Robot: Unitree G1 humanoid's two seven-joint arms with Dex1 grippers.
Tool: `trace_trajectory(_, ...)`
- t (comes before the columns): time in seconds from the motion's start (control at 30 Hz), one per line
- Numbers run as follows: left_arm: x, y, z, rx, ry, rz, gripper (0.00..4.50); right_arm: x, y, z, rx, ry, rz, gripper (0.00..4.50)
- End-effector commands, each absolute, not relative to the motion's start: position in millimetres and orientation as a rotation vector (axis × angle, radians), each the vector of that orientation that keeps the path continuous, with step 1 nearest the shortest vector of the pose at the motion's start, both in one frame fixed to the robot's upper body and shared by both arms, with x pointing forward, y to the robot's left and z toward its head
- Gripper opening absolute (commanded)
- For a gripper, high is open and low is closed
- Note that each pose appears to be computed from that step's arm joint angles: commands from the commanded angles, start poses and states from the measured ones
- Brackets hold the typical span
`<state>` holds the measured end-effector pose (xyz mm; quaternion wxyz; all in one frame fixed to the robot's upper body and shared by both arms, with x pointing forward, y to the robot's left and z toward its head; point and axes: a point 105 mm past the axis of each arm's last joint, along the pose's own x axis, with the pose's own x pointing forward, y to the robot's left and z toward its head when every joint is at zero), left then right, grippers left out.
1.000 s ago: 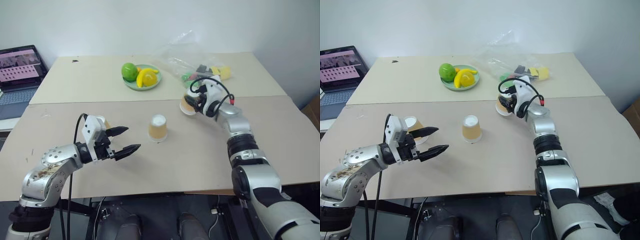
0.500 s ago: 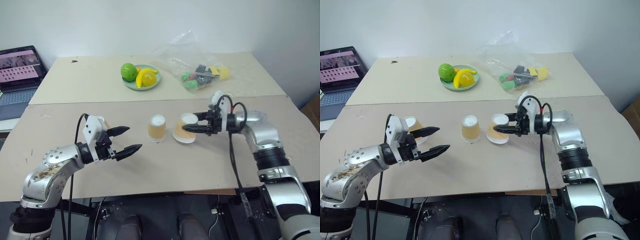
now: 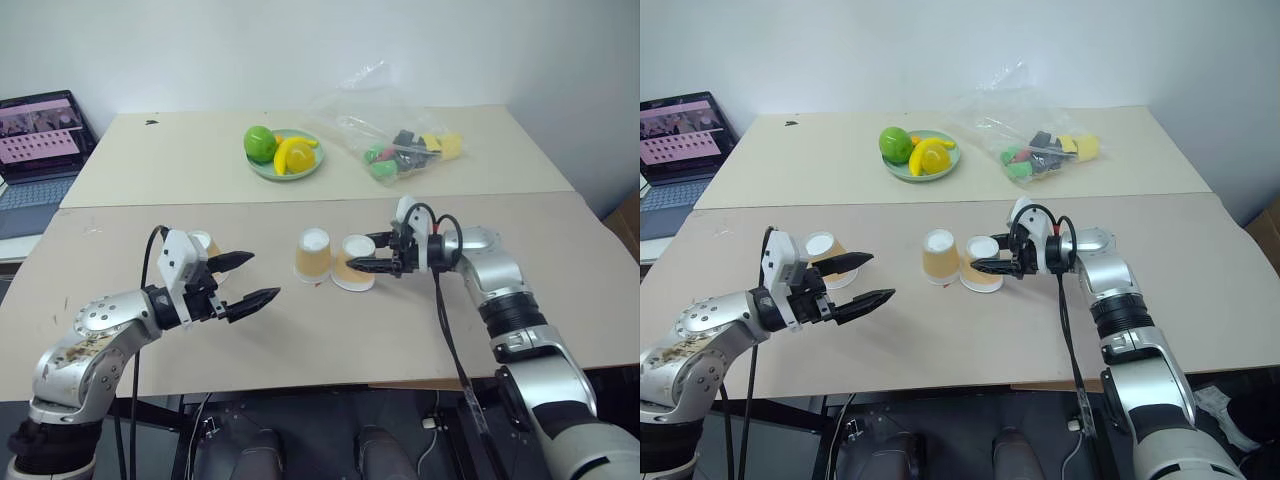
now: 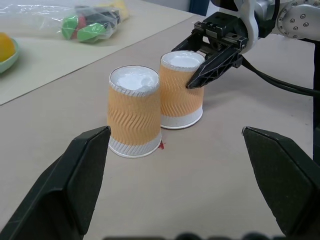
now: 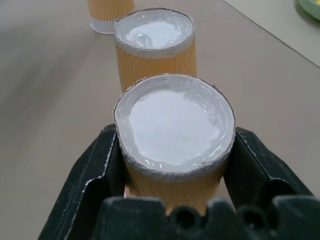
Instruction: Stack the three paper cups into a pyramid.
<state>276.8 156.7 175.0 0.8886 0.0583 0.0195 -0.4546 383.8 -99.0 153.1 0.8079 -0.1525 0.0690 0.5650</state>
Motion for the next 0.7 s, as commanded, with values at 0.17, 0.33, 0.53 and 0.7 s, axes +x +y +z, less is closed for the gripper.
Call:
trace_trajectory(0.17, 273, 154, 185, 0.143, 0.007, -0.955, 4.5, 388, -85, 165, -0.386, 0.083, 1.211, 2.48)
trace_trajectory(0.33, 274, 153, 184, 0.137, 0.004, -0.958, 4.5, 388, -83, 163, -0.381, 0.099, 1.208, 3.43)
trace_trajectory(0.53, 275, 152, 183, 0.131, 0.004, -0.96, 4.5, 389, -85, 166, -0.443, 0.061, 1.179, 4.48)
trace_trajectory(0.7, 276, 151, 182, 0.128, 0.002, -0.961, 4.5, 388, -90, 181, -0.427, 0.023, 1.157, 4.48)
